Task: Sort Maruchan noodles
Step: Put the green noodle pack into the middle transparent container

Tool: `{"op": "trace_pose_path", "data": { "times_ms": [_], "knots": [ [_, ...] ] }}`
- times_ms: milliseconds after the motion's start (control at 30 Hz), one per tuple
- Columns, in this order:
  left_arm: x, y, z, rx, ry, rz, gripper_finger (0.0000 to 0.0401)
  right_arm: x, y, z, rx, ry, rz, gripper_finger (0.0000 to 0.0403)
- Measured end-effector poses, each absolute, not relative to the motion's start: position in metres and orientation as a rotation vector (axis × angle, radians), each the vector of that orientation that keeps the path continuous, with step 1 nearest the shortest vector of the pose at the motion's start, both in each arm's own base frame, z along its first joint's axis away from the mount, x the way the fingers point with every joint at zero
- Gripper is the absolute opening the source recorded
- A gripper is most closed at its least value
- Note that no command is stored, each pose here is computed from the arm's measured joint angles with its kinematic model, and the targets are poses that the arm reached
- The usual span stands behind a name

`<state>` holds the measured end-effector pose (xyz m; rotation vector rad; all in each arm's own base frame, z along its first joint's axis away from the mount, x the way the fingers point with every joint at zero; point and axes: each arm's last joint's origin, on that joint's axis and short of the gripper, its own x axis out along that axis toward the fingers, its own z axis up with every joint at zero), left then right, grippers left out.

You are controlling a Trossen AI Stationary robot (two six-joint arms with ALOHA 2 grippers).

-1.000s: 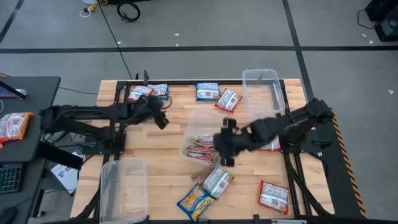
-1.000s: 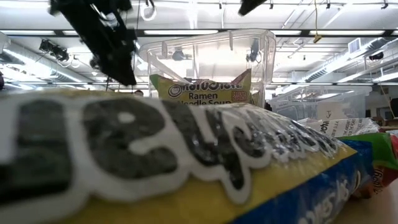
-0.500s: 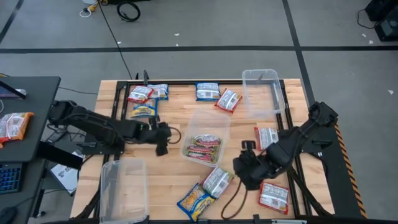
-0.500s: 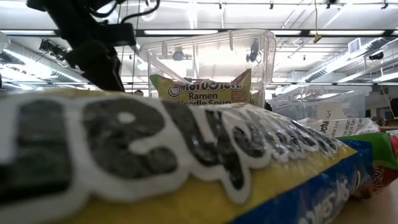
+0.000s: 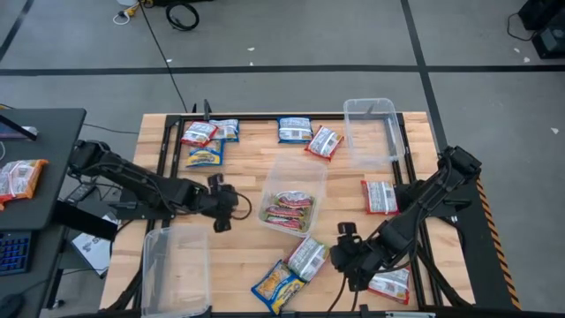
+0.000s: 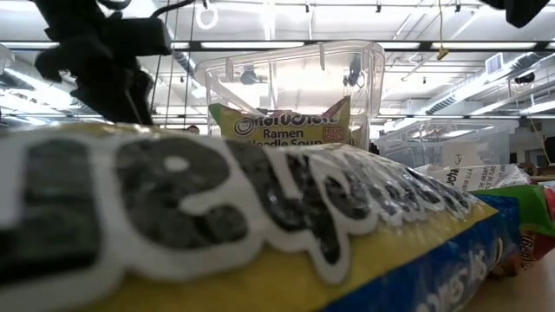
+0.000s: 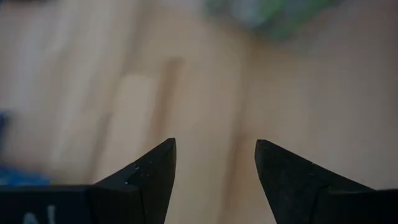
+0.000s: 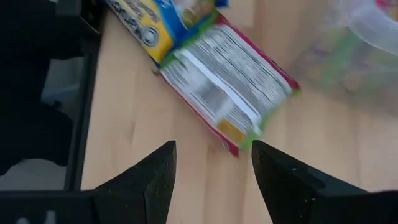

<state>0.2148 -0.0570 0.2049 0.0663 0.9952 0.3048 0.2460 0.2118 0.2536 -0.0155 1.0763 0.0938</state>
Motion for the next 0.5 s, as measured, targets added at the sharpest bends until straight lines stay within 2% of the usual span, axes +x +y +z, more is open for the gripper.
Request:
{"op": "trace_pose_path", "data": {
  "times_ms": [233,500],
  "knots": [
    [0.208,-0.030,0.206,0.021,1.069,0.440,0.0221,0.250,0.211,0.249,-0.130,0.996,0.069,0.0214],
    [0.208,0.022,0.206,-0.050,1.071,0.723,0.0210,0.256,0.207,0.249,-0.192,0.967,0.058,0.0213]
  ]
}}
